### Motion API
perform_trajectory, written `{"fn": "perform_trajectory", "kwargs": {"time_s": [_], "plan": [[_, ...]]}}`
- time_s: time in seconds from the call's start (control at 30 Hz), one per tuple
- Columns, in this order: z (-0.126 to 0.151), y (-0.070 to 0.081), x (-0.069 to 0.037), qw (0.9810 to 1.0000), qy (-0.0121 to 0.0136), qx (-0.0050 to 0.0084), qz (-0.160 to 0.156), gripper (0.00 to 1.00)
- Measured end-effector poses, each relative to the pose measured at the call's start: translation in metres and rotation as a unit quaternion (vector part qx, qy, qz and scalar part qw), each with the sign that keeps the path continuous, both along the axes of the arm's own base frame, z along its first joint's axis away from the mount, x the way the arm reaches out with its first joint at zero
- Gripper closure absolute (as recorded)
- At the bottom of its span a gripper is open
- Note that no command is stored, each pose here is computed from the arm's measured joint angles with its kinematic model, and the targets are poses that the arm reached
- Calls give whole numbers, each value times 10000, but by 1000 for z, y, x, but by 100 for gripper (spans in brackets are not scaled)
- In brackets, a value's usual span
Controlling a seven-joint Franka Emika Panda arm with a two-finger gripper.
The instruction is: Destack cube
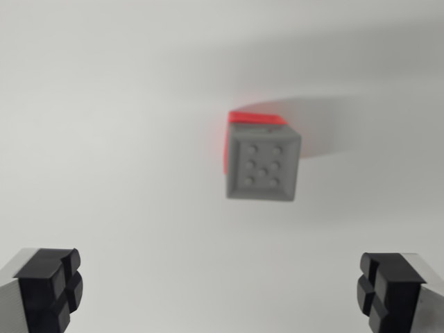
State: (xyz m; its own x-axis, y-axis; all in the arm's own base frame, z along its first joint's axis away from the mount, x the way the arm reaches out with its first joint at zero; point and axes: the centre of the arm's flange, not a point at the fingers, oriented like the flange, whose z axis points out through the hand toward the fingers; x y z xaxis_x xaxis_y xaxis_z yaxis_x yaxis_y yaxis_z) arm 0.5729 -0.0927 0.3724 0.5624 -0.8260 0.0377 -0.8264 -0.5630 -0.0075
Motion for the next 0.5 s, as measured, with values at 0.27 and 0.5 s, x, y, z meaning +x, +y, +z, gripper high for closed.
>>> {"fn": "perform_trajectory", "kwargs": {"time_s": [0.27,0.5], "plan": [[-31,-11,-3,9999,53,45,-95,0],[-60,-21,-6,9998,103,85,-175,0]]}}
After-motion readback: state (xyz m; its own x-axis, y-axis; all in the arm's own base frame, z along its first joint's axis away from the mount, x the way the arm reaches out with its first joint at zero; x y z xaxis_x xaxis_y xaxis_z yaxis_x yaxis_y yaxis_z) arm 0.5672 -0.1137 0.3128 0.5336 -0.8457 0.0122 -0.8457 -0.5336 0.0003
